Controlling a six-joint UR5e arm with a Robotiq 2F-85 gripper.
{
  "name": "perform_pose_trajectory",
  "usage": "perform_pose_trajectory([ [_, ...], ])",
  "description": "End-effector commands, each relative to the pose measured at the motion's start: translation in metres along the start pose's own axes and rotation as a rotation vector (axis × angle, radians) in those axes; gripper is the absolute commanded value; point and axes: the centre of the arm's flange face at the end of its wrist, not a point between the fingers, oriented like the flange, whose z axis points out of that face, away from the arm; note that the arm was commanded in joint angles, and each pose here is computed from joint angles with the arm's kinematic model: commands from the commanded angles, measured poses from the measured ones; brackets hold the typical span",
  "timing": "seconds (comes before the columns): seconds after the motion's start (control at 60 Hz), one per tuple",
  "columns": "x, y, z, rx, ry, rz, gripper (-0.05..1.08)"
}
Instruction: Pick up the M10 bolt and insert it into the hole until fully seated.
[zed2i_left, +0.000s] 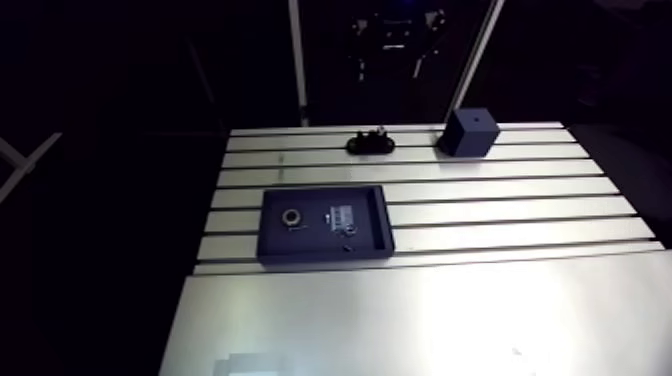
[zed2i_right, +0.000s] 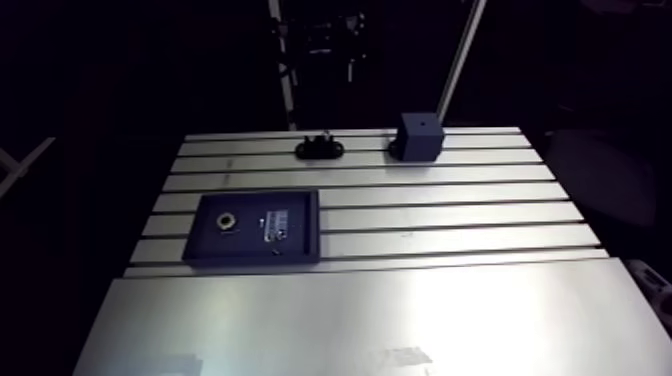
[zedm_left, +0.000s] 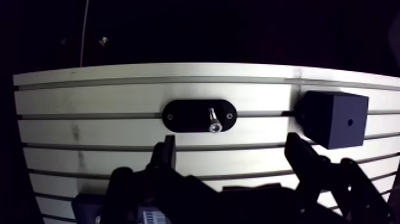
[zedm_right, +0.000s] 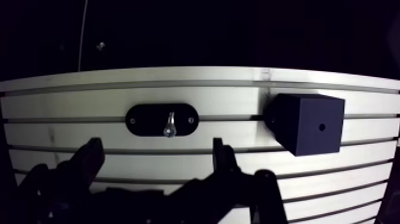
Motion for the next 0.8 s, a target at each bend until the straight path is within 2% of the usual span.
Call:
perform_pose_trajectory([
  [0.017, -0.005, 0.002, 0.016, 0.003, -0.007, 0.005, 0.01],
  [0.067, -0.006, 0.003, 0.018, 0.003, -0.01, 0.006, 0.01],
  [0.333, -0.012, 0.004, 0.038, 0.029, -0.046, 0.012, 0.01],
  [0.417, -0.015, 0.005, 0.046, 0.029, -0.059, 0.011, 0.01],
  [0.567, -0.017, 0.006, 0.051, 0.029, -0.046, 0.01, 0.01],
  [0.8, -0.02, 0.005, 0.063, 0.027, -0.059, 0.007, 0.01],
])
